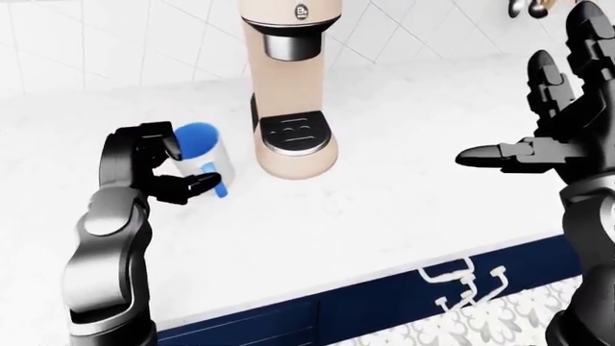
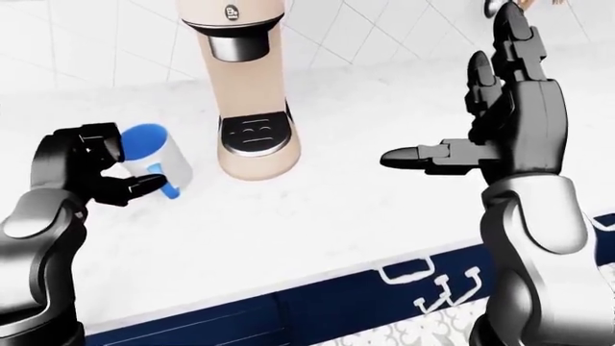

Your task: Pick the mug from under the coffee machine dispenser and place it on the counter.

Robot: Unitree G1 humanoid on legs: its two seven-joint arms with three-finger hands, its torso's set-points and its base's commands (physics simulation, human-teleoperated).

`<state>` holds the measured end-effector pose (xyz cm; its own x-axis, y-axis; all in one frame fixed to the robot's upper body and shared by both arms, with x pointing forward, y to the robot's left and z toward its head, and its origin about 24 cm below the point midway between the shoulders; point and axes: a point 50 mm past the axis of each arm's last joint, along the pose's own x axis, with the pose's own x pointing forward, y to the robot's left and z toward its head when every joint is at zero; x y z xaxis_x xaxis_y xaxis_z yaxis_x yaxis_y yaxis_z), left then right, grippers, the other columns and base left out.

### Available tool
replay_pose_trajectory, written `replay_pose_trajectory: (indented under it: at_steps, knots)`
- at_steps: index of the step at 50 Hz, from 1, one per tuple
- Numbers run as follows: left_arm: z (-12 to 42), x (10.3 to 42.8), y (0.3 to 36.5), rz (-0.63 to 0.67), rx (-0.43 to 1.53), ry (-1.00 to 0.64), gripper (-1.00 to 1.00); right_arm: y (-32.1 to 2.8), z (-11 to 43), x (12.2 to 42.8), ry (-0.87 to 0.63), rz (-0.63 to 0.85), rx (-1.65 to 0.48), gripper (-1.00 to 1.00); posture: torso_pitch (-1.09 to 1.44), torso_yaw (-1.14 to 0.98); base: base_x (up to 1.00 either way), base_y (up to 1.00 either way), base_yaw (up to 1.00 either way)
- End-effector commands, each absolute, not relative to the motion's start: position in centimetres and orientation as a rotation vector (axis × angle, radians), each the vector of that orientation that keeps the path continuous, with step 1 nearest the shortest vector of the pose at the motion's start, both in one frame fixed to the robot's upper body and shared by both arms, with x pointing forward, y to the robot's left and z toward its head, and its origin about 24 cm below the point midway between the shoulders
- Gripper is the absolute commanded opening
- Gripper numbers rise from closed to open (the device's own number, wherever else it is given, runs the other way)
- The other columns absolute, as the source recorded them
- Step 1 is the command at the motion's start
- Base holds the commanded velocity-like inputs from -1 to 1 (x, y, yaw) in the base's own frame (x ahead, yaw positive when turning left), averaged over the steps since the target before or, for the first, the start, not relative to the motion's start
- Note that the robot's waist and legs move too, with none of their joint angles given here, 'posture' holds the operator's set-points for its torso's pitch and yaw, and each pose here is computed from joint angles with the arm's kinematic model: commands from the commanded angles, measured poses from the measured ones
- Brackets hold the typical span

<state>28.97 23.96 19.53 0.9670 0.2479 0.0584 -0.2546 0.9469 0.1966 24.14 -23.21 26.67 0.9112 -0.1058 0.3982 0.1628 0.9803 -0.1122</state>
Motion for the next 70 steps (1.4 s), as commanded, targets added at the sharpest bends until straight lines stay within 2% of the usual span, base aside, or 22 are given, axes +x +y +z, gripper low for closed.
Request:
replay_pose_trajectory:
  at_steps: [1,17,18,22,24,26,27,28,30,32,48,60,70]
  knots:
    - [20.4,28.9,23.8,0.243,0.220,-0.076,-1.00,-23.0,28.0,23.6,-0.480,-0.138,-0.162,1.00,0.00,0.00,0.00,0.00,0.00]
    - [19.4,28.8,23.5,0.215,0.243,-0.059,-1.00,-22.9,28.0,23.5,-0.480,-0.135,-0.164,1.00,0.00,0.00,0.00,0.00,0.00]
    - [19.4,28.8,23.5,0.215,0.243,-0.059,-0.94,-22.9,28.0,23.5,-0.481,-0.135,-0.164,1.00,0.00,0.00,0.00,0.00,0.00]
    - [19.4,28.8,23.5,0.216,0.240,-0.059,-0.42,-23.0,28.0,23.5,-0.481,-0.135,-0.164,1.00,0.00,0.00,0.00,0.00,0.00]
    - [19.5,28.8,23.5,0.217,0.240,-0.060,-0.02,-23.0,28.1,23.5,-0.482,-0.135,-0.164,1.00,0.00,0.00,0.00,0.00,0.00]
    - [19.6,28.8,23.5,0.218,0.239,-0.062,0.18,-23.0,28.1,23.5,-0.483,-0.135,-0.165,1.00,0.00,0.00,0.00,0.00,0.00]
    - [19.6,28.8,23.6,0.220,0.239,-0.064,0.54,-23.0,28.1,23.5,-0.483,-0.135,-0.165,1.00,0.00,0.00,0.00,0.00,0.00]
    - [19.7,28.8,23.6,0.221,0.239,-0.064,0.70,-23.0,28.2,23.5,-0.483,-0.135,-0.165,1.00,0.00,0.00,0.00,0.00,0.00]
    - [19.7,28.7,23.6,0.223,0.239,-0.064,0.92,-23.0,28.2,23.5,-0.483,-0.135,-0.165,1.00,0.00,0.00,0.00,0.00,0.00]
    - [19.8,28.7,23.6,0.226,0.239,-0.066,1.00,-23.0,28.2,23.5,-0.483,-0.135,-0.165,1.00,0.00,0.00,0.00,0.00,0.00]
    - [20.5,28.3,23.9,0.237,0.230,-0.080,1.00,-22.9,28.0,23.5,-0.481,-0.133,-0.167,1.00,0.00,0.00,0.00,0.00,0.00]
    - [22.6,26.3,24.9,0.208,0.221,-0.079,1.00,-22.9,28.2,23.5,-0.483,-0.134,-0.170,1.00,0.00,0.00,0.00,0.00,0.00]
    - [25.8,24.8,25.5,0.230,0.195,-0.144,1.00,-23.0,28.3,23.5,-0.485,-0.137,-0.171,1.00,0.00,0.00,0.00,0.00,0.00]
